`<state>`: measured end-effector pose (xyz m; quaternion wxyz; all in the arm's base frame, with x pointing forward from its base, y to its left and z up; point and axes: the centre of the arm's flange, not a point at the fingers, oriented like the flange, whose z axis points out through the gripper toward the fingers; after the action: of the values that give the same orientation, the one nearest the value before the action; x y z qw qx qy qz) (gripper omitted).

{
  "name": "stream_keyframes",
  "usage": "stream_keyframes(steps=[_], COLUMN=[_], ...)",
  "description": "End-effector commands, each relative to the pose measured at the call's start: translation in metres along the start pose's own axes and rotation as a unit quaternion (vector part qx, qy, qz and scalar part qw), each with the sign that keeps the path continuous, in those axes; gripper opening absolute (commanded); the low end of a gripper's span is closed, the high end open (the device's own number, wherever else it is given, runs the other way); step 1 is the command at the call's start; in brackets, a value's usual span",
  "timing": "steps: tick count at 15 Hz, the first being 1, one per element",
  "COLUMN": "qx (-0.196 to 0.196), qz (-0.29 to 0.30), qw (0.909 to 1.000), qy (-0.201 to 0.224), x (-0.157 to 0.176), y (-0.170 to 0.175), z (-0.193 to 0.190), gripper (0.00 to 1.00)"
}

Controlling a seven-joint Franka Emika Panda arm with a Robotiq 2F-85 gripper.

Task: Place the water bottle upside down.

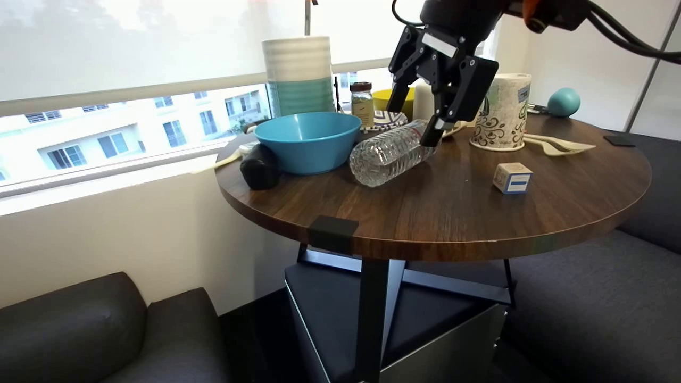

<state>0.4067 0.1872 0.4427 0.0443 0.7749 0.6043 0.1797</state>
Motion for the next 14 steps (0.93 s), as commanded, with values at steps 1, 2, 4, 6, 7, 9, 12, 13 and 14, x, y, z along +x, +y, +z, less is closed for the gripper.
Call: stream_keyframes(steps=[1, 2, 4, 6, 7, 9, 12, 13, 14], qx=[-0.002, -0.002, -0.007, -0.008, -0.008, -0.005, 0.001, 0.006, 0.009], qz=[-0.046, -0.057, -0.073, -0.084, -0.091, -0.103, -0.117, -0.12, -0.124], qw=[0.9987, 0.9981, 0.997, 0.9959, 0.9953, 0.994, 0.9926, 0.9922, 0.9918], qy=[0.019, 0.023, 0.028, 0.032, 0.032, 0.035, 0.032, 0.03, 0.028], x=[0.0, 0.001, 0.004, 0.005, 0.005, 0.003, 0.0, -0.001, -0.001], y=[0.001, 0.0, -0.002, -0.003, -0.004, -0.006, -0.006, -0.007, -0.007], z=[0.015, 0.018, 0.025, 0.031, 0.034, 0.039, 0.044, 0.044, 0.044], gripper=[1.0, 1.0, 1.0, 1.0, 1.0, 1.0, 1.0, 1.0, 1.0])
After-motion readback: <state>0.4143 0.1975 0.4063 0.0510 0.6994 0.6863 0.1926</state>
